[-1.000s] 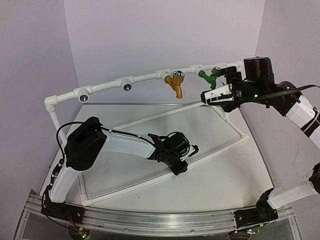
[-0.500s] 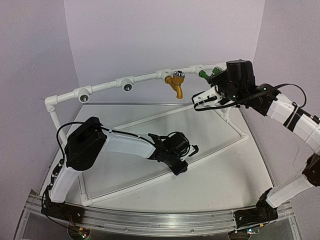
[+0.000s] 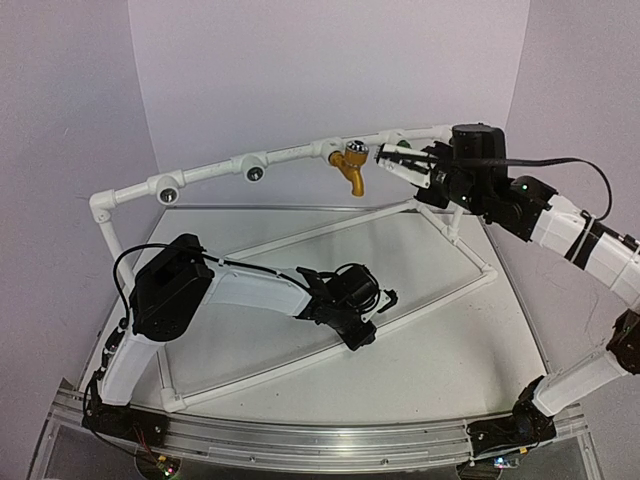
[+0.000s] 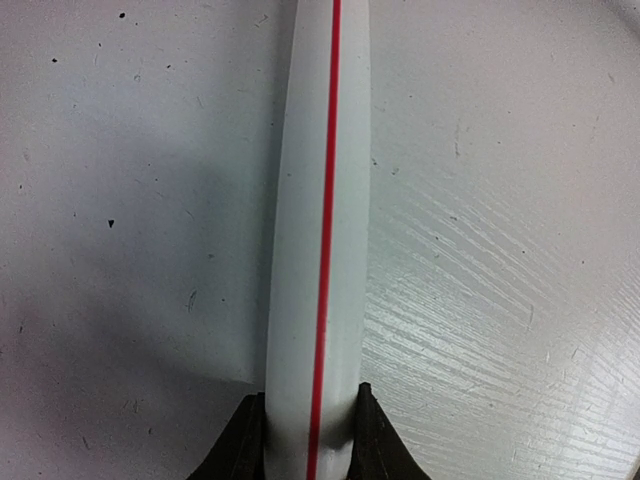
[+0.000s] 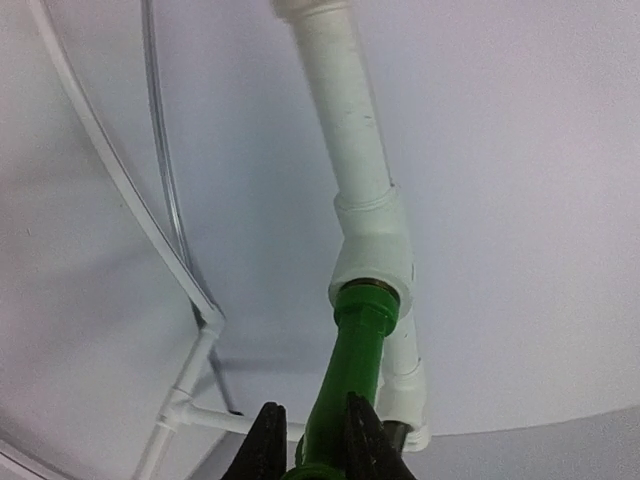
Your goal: Install the water faucets
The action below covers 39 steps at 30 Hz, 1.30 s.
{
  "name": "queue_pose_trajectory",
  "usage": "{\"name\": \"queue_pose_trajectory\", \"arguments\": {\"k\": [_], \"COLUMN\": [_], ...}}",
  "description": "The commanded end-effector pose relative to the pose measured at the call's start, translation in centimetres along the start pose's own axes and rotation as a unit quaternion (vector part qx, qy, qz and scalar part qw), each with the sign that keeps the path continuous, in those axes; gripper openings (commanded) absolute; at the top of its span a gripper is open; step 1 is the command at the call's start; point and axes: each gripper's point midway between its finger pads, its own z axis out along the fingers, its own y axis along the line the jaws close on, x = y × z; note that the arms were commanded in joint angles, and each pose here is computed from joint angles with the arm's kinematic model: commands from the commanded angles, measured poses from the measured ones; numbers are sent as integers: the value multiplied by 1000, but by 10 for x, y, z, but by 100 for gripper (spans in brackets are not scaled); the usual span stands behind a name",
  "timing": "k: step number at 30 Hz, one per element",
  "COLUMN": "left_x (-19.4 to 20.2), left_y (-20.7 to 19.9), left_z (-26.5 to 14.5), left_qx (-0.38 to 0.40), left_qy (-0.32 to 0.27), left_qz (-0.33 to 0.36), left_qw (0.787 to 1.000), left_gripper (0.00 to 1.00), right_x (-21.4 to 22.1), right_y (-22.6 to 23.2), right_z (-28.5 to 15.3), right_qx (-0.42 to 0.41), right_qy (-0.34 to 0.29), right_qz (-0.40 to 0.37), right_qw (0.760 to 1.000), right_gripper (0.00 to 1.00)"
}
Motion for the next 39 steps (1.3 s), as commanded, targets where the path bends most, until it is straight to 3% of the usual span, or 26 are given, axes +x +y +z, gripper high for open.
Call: {"name": "queue_pose_trajectory", "arguments": {"k": [1,3,6,7,10,14,16,18,20,21,23,25,26,27,28,30,32,35,39], "left_x": [92,92,91,91,91,89,88,88,88,87,88,88,88,87,87,87,87,90,91], "left_y": [0,0,0,0,0,0,-1,-1,-1,-2,-2,-2,-2,-2,-2,-3,-3,-2,-2], "left_z": [37,37,35,35,34,33,32,31,31,30,31,31,31,31,31,30,30,33,35], "left_qx": [0,1,0,0,0,1,1,1,2,2,1,1,1,0,0,1,1,-2,0], "left_qy": [134,134,133,133,133,131,130,130,130,129,130,130,130,130,129,130,129,133,135], "left_qz": [-30,-31,-31,-31,-31,-32,-31,-31,-30,-30,-30,-29,-29,-28,-28,-28,-28,-26,-26], "left_qw": [991,990,991,991,991,991,991,991,991,991,991,991,991,991,991,991,991,991,991], "left_gripper": [0,0,0,0,0,0,0,0,0,0,0,0,0,0,0,0,0,0,0], "right_x": [8,10,13,11,7,2,-6,-15,-16,-14,-5,0,0,-3,-8,-13,0,7,25], "right_y": [-12,-19,-16,-12,-2,13,13,3,-6,-9,-18,-29,-34,-37,-38,-29,-26,-23,-11], "right_z": [-3,-4,-4,-4,0,4,2,-3,-11,-15,-24,-37,-41,-48,-52,-55,-55,-61,-57], "right_qx": [7,21,13,1,-32,-85,-114,-135,-137,-132,-104,-75,-67,-65,-66,-86,-74,-79,-76], "right_qy": [-6,-9,-13,-15,-13,-8,-20,-43,-61,-70,-88,-110,-116,-124,-129,-112,-73,-54,21], "right_qz": [432,570,737,769,870,956,971,971,965,960,942,888,858,798,717,553,422,234,-21], "right_qw": [902,821,676,639,491,282,210,195,213,235,306,440,495,587,682,821,901,968,997], "right_gripper": [0,0,0,0,0,0,0,0,0,4,21,57,70,92,97,98,98,98,98]}}
